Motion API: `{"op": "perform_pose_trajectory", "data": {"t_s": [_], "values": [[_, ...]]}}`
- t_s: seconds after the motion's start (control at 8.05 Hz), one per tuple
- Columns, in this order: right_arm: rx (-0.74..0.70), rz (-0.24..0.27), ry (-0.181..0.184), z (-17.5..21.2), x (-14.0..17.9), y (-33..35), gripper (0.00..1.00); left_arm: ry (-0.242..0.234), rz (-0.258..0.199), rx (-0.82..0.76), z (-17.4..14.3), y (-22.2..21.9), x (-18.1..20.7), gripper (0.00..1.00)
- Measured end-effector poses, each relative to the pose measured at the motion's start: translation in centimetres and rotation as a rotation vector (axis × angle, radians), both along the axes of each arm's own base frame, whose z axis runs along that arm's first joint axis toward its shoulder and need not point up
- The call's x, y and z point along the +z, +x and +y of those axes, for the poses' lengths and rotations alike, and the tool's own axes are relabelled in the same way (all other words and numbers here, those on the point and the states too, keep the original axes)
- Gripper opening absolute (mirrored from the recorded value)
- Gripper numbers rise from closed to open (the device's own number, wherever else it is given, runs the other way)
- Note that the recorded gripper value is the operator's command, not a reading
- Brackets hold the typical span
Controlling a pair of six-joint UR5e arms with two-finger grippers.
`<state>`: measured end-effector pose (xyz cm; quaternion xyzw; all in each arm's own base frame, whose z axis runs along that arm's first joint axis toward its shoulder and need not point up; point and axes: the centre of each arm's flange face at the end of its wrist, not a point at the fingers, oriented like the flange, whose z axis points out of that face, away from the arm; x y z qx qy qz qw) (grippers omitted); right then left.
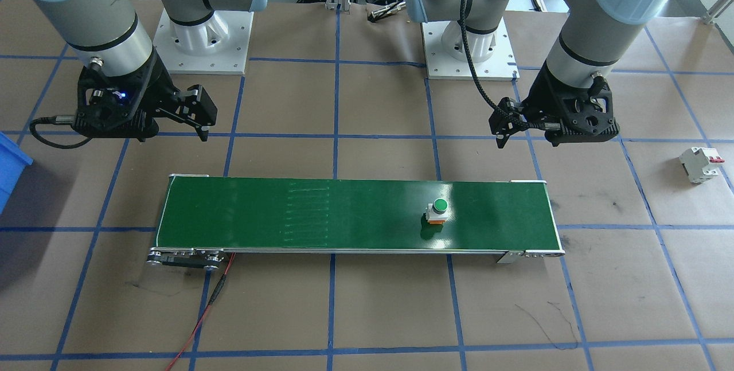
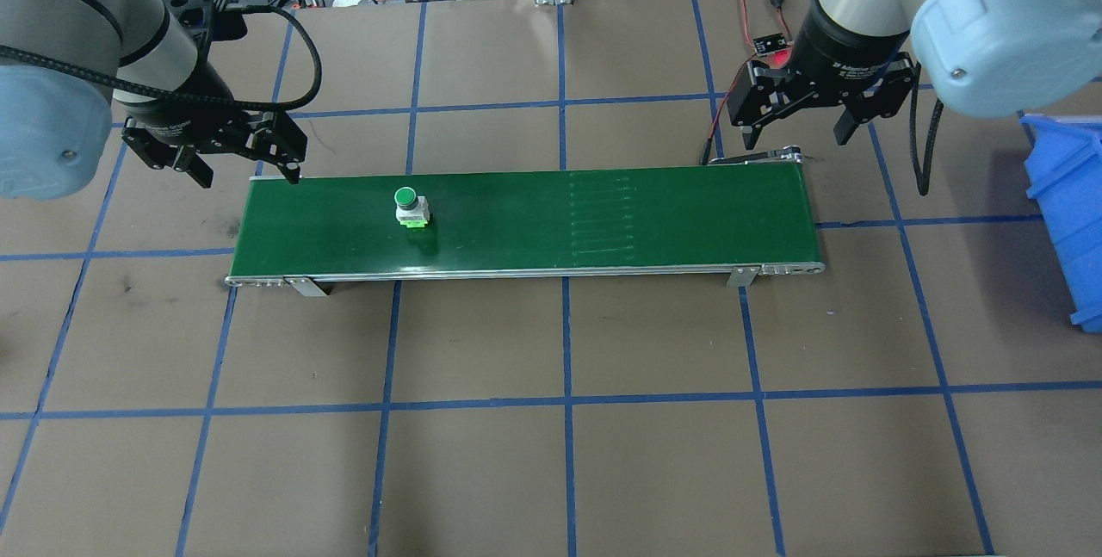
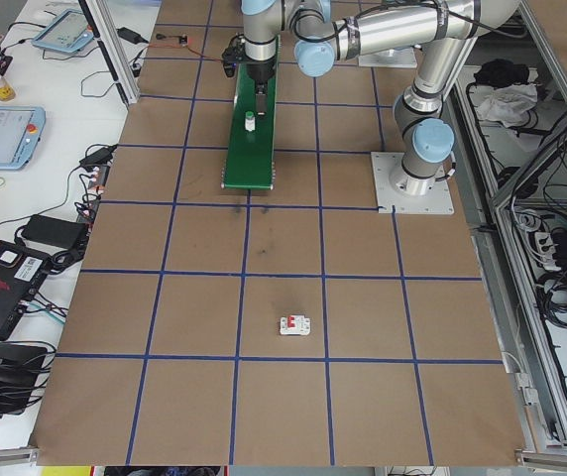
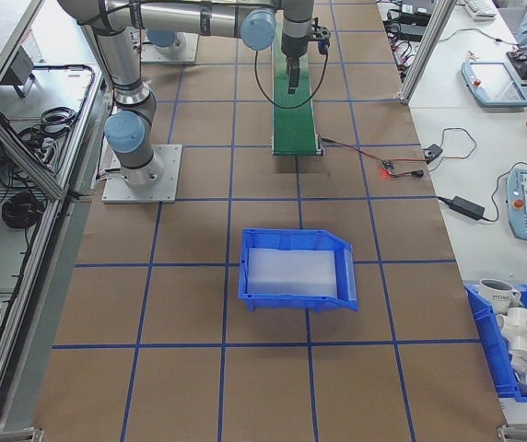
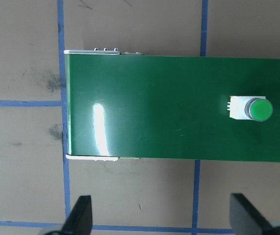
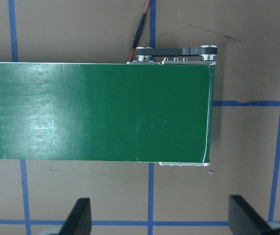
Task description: Move button from left to right
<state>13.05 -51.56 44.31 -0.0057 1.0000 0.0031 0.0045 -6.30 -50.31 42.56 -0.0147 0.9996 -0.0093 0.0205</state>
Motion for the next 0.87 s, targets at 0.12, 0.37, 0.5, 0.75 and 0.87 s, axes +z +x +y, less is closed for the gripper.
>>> {"op": "perform_pose_trajectory", "data": {"t_s": [0.12,0.37,0.5,0.75,0.87], "values": [[-0.001,-0.022,0.000,-0.6,-0.7,0.2,1.00,0.001,-0.001,0.000,0.1,0.0,0.0,1.00],[-0.002,-0.044,0.007,-1.1,-2.3,0.4,1.00,-0.004,0.000,0.000,0.1,0.0,0.1,1.00],[-0.001,-0.051,0.006,-1.3,-3.7,0.5,1.00,-0.007,-0.001,0.001,0.1,0.0,0.1,1.00],[0.007,-0.106,-0.016,-2.3,-7.6,1.0,1.00,0.005,-0.001,0.002,-0.1,0.1,-0.2,1.00],[0.011,-0.125,-0.019,-3.1,-9.4,1.2,1.00,0.005,-0.002,0.003,0.0,0.1,-0.3,1.00]]}}
